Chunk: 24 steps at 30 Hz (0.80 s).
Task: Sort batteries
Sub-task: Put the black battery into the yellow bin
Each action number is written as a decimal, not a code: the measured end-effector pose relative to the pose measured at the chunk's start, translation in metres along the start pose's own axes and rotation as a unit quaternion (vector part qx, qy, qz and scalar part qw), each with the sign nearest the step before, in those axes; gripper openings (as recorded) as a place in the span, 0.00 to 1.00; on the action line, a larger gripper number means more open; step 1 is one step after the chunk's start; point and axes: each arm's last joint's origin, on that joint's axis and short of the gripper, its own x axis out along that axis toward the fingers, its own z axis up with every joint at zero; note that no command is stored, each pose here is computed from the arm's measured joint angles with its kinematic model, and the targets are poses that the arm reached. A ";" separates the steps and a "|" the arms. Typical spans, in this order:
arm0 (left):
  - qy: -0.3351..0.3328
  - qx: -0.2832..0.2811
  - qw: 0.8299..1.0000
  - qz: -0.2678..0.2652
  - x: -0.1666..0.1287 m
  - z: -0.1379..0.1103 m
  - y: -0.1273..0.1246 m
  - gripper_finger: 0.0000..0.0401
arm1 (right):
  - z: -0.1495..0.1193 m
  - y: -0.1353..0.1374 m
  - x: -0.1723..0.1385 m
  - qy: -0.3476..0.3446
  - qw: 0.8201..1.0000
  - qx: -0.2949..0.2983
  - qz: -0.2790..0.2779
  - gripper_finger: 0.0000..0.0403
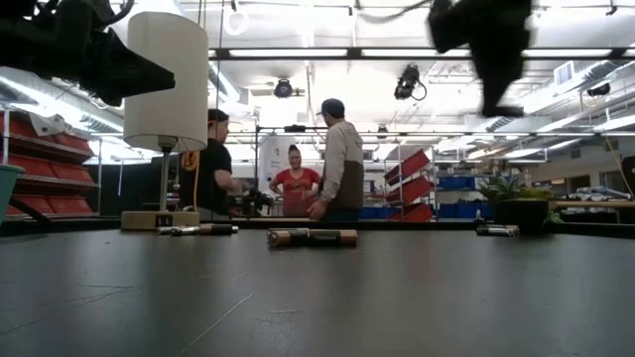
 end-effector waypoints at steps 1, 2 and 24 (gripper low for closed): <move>-0.002 -0.002 1.000 0.004 0.000 0.001 0.000 0.36 | -0.011 0.011 -0.001 0.003 1.000 0.003 0.005 0.06; -0.005 -0.004 1.000 0.009 0.000 0.001 0.000 0.36 | -0.022 0.022 -0.001 0.006 1.000 0.008 0.011 0.06; -0.028 0.001 1.000 0.013 0.000 0.007 0.001 0.36 | -0.120 0.094 0.093 0.101 0.995 0.001 -0.007 0.06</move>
